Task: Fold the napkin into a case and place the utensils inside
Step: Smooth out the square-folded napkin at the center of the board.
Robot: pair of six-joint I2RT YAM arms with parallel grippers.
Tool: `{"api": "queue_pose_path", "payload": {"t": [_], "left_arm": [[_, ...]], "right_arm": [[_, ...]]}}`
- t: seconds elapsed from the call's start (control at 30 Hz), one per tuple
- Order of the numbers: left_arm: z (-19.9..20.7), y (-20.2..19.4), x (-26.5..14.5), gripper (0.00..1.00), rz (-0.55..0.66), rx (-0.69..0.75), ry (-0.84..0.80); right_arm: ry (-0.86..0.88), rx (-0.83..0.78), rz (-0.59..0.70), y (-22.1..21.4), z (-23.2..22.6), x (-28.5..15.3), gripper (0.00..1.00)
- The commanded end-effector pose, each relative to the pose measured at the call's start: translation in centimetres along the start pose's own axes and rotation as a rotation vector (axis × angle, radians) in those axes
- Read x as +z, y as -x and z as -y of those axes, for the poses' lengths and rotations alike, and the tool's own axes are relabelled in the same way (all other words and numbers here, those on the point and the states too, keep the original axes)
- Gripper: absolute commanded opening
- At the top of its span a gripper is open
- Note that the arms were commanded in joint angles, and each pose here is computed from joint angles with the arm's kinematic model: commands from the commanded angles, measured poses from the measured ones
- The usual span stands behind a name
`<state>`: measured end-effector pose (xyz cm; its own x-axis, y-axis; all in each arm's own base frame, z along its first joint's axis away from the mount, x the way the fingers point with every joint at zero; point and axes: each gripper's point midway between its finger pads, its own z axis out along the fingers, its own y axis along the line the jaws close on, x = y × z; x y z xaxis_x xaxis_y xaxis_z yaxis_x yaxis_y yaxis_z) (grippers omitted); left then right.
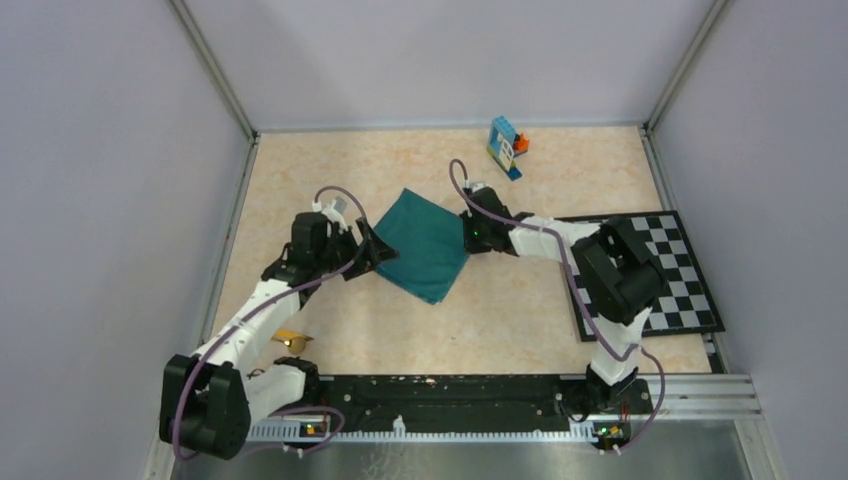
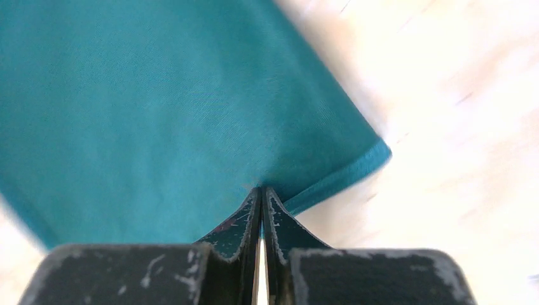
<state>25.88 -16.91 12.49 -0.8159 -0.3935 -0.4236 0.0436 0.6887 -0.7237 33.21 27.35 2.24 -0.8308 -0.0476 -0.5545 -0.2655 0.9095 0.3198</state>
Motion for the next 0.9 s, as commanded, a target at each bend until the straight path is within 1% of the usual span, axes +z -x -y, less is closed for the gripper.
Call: {"api": "queue_pose_path", "payload": {"t": [0.0,0.03,0.1,0.17,0.2,0.27,0.37,0.43,0.47,0.5,0.6,0.73,0.8,0.87], "left_arm": [[0.2,4.3,-0.1,0.88,0.095,0.022,0.05],[0.1,5.5,0.1,0.91,0.116,0.022,0.052],[-1.4,7.4,1.5,0.95,0.122,0.01,0.098],[-3.2,8.6,2.9,0.96,0.073,-0.024,0.14],[-3.8,8.7,3.5,0.96,0.026,-0.05,0.145],[-4.1,8.5,5.1,0.96,-0.026,-0.059,0.118],[-5.0,7.4,6.9,0.93,-0.043,-0.06,0.111],[-6.0,6.1,7.6,0.91,-0.071,-0.064,0.143],[-6.5,5.3,7.9,0.89,-0.091,-0.073,0.155],[-7.0,4.5,8.0,0.88,-0.108,-0.08,0.161],[-7.3,1.6,7.8,0.86,-0.141,-0.102,0.155],[-5.4,-2.6,6.8,0.84,-0.163,-0.115,0.094],[-5.1,-3.9,5.9,0.86,-0.159,-0.124,0.095],[-5.6,-4.2,4.6,0.9,-0.14,-0.112,0.141]], "right_arm": [[-0.485,-0.28,0.008,3.6,8.9,0.7,0.04],[-0.494,-0.315,0.016,5.2,8.6,1.2,0.04],[-0.466,-0.356,0.041,8.7,6.8,1.8,0.05],[-0.368,-0.356,0.05,10.7,4.1,1.5,0.11],[-0.309,-0.343,0.042,10.9,2.8,1.0,0.14],[-0.199,-0.301,0.048,10.7,0.6,-0.4,0.23],[-0.043,-0.229,0.05,9.3,-1.7,-2.7,0.37],[0.075,-0.141,0.02,7.5,-2.4,-3.7,0.4],[0.125,-0.108,0.012,6.7,-2.5,-4.1,0.41],[0.144,-0.071,-0.007,5.2,-1.9,-4.3,0.42],[0.193,0.001,-0.023,3.4,-0.7,-5.0,0.43],[0.18,0.078,-0.065,1.4,2.0,-5.1,0.43],[0.186,0.125,-0.073,0.8,3.2,-5.5,0.43],[0.18,0.155,-0.074,0.3,4.1,-5.9,0.43]]}}
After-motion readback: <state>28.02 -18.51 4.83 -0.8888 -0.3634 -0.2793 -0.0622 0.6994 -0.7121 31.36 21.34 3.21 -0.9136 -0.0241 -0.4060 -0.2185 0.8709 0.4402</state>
